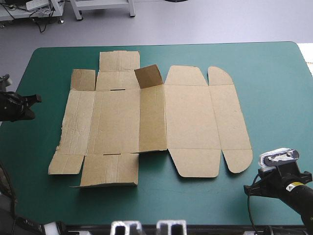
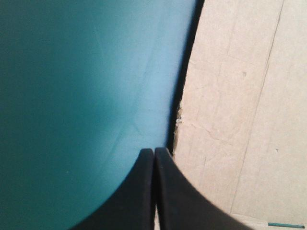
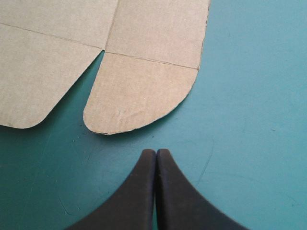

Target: Fold the box

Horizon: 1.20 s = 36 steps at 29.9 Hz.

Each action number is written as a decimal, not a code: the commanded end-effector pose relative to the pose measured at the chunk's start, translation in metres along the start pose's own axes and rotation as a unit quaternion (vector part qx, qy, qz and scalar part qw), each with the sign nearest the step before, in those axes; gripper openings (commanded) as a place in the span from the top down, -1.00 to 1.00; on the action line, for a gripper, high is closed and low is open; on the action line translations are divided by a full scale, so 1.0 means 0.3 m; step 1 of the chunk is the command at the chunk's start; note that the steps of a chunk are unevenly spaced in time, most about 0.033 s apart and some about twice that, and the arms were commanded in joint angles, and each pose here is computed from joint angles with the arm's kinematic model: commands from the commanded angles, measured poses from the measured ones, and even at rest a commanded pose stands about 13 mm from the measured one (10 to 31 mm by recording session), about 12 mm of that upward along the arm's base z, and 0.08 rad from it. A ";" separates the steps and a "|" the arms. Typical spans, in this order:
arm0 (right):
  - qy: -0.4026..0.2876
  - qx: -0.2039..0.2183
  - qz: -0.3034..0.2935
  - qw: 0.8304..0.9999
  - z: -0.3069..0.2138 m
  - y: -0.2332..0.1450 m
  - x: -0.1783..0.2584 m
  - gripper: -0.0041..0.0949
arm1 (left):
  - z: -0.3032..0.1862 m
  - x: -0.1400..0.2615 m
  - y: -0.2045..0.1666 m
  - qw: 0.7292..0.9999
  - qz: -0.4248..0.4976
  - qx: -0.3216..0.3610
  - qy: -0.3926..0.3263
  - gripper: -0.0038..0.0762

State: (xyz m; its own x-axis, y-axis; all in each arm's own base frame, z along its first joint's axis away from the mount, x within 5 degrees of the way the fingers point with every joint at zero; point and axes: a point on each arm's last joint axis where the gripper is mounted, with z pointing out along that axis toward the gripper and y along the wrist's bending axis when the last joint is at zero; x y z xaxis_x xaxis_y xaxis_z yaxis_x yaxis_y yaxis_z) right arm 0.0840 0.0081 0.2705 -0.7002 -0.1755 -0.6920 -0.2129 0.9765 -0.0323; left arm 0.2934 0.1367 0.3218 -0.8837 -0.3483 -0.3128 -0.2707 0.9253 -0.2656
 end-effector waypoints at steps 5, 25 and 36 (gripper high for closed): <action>-0.034 0.009 -0.003 0.999 -0.014 -0.006 -0.034 0.97 | 0.035 -0.021 -0.001 0.997 0.017 0.076 0.017 0.93; -0.036 0.010 0.000 0.999 -0.014 -0.007 -0.036 0.97 | 0.290 0.046 0.070 0.983 -0.041 0.109 0.141 -0.14; -0.038 0.011 0.000 0.999 -0.014 -0.007 -0.036 0.97 | 0.372 0.139 0.031 0.968 -0.034 0.161 0.187 -0.14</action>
State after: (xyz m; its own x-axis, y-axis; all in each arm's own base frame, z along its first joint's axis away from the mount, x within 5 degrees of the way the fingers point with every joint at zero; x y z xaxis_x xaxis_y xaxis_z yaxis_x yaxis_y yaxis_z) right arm 0.0842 0.0078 0.2696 -0.6985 -0.1756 -0.6937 -0.2107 0.9769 -0.0352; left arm 0.3060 0.1343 0.2005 -0.9369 -0.3486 -0.0270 -0.2909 0.8200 -0.4929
